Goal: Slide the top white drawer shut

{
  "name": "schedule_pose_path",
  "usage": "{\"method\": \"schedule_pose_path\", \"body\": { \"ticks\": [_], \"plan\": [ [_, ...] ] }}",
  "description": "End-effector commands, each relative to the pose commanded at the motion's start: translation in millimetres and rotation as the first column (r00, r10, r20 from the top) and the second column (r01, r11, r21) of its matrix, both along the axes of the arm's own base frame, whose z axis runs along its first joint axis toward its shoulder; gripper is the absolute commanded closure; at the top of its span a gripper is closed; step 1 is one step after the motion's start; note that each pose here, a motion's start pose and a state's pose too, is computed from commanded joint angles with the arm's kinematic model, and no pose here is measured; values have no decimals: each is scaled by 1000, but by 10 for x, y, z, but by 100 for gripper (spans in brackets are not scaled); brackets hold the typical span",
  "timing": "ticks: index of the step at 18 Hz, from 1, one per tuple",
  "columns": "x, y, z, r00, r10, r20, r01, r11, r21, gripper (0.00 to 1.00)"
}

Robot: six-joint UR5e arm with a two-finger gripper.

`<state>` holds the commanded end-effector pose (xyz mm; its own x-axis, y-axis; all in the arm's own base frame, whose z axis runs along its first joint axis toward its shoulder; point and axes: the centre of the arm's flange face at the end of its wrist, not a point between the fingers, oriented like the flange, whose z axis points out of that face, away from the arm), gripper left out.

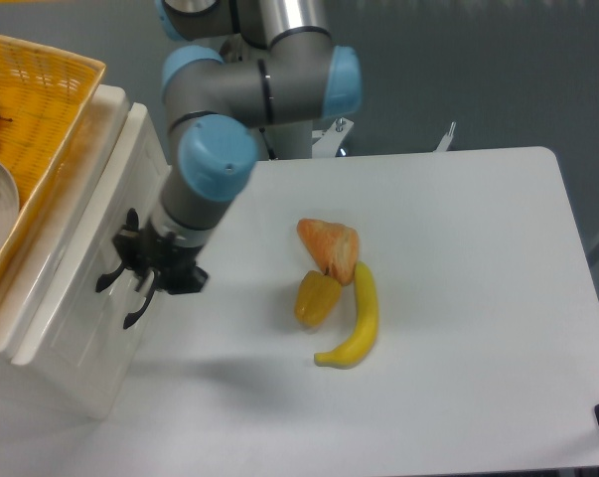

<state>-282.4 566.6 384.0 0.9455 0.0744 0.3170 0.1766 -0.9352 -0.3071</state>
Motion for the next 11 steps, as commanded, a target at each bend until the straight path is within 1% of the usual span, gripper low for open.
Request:
{"method": "schedule_pose_path", "body": {
  "ticks": [1, 2, 3, 5, 7, 9, 11],
  "plan": [
    [-123, -51, 31, 1000, 14, -17, -14, 1000, -2, 11],
    [-260, -114, 61, 999, 34, -41, -35, 999, -11, 4],
    [-421, -202, 97, 996, 61, -67, -62, 998, -22, 0],
    [-652, -347, 91, 989, 95, -114, -103, 993, -59, 0],
    [-877, -502, 38, 980, 106, -165, -125, 986, -109, 0],
    [-1104, -697, -44, 974, 90, -207, -124, 980, -156, 0],
    [-1371, -892, -152, 972, 51, -230, -95, 978, -185, 0]
  ]
}}
